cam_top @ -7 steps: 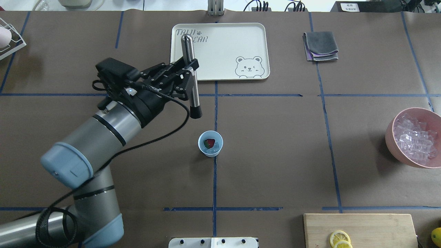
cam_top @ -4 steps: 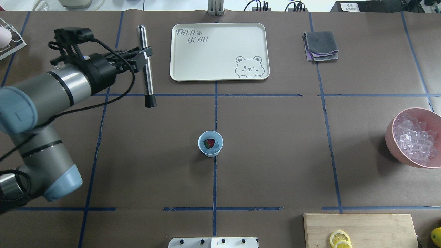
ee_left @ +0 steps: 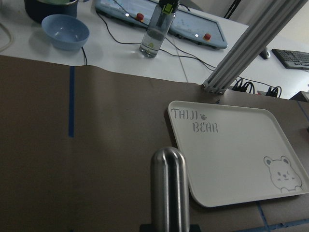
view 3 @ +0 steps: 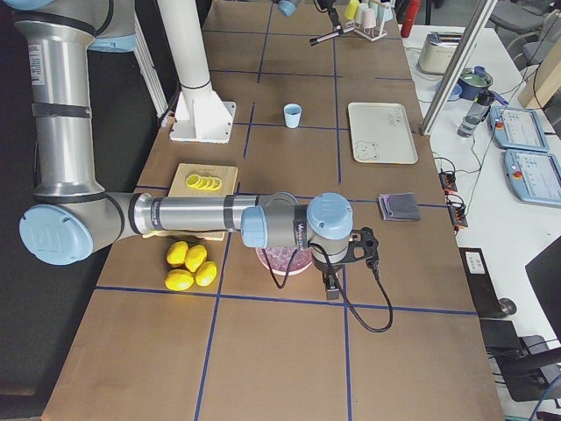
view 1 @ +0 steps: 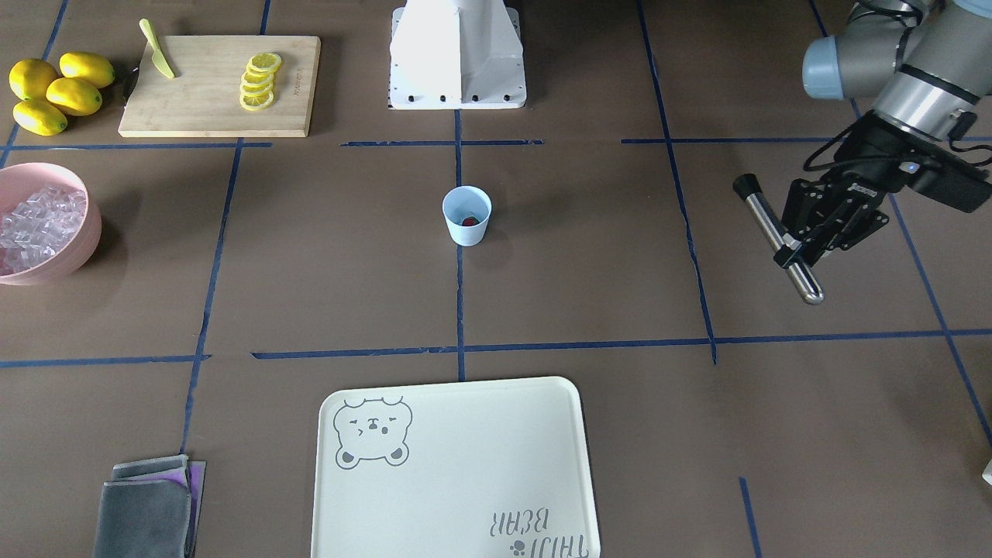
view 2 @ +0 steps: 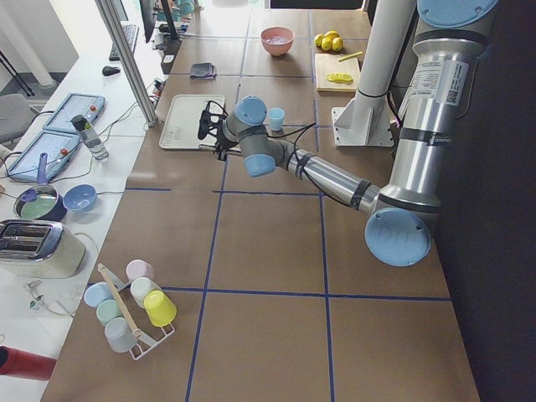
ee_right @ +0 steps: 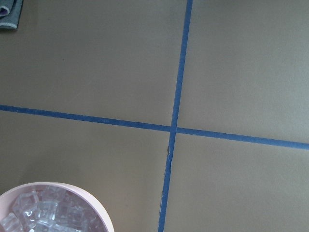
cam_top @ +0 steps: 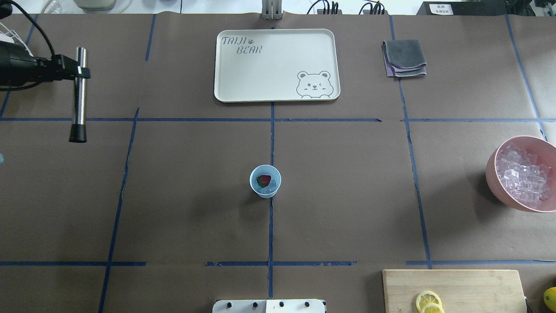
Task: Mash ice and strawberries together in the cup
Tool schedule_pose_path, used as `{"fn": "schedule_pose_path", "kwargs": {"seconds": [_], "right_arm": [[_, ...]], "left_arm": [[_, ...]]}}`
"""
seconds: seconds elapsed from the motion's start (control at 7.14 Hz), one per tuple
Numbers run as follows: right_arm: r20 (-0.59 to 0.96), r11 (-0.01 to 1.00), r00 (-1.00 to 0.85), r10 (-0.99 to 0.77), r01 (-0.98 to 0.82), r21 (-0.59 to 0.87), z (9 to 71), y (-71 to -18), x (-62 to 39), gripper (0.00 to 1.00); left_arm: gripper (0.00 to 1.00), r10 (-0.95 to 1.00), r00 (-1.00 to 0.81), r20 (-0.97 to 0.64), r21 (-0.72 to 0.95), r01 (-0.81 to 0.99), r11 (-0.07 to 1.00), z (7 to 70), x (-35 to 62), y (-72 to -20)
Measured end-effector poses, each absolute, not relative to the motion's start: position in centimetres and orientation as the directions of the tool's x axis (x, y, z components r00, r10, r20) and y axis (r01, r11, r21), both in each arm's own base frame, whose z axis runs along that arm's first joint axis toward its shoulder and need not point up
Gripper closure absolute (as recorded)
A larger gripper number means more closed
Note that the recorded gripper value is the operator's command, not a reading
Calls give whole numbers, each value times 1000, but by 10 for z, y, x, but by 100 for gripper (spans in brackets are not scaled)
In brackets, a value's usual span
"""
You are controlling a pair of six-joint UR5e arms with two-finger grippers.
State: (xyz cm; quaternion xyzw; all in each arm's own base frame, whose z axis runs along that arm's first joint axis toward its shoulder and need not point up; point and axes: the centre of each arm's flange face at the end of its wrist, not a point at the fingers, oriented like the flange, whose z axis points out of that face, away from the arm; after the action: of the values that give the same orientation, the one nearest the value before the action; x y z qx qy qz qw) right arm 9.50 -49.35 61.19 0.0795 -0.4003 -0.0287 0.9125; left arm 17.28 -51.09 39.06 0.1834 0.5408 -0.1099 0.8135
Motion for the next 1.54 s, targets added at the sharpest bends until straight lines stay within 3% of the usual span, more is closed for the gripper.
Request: {"fn": "schedule_pose_path", "kwargs": {"seconds": [0.28,0.84,1.54], "right_arm": [[726,986,679,-109,-16,163,612,-494,95,0],[727,986,678,-110,-18,166,609,-494,95,0],[725,985,679,-115,-18,172,607,-497,95,0]], "left_arm": [[100,-79,419,-904,58,304,951,463,133,-489],[100,-34,560,-828,62,150,987,611,105,-464],[100,-67,658,-750,48,155,987,675,105,-473]]}}
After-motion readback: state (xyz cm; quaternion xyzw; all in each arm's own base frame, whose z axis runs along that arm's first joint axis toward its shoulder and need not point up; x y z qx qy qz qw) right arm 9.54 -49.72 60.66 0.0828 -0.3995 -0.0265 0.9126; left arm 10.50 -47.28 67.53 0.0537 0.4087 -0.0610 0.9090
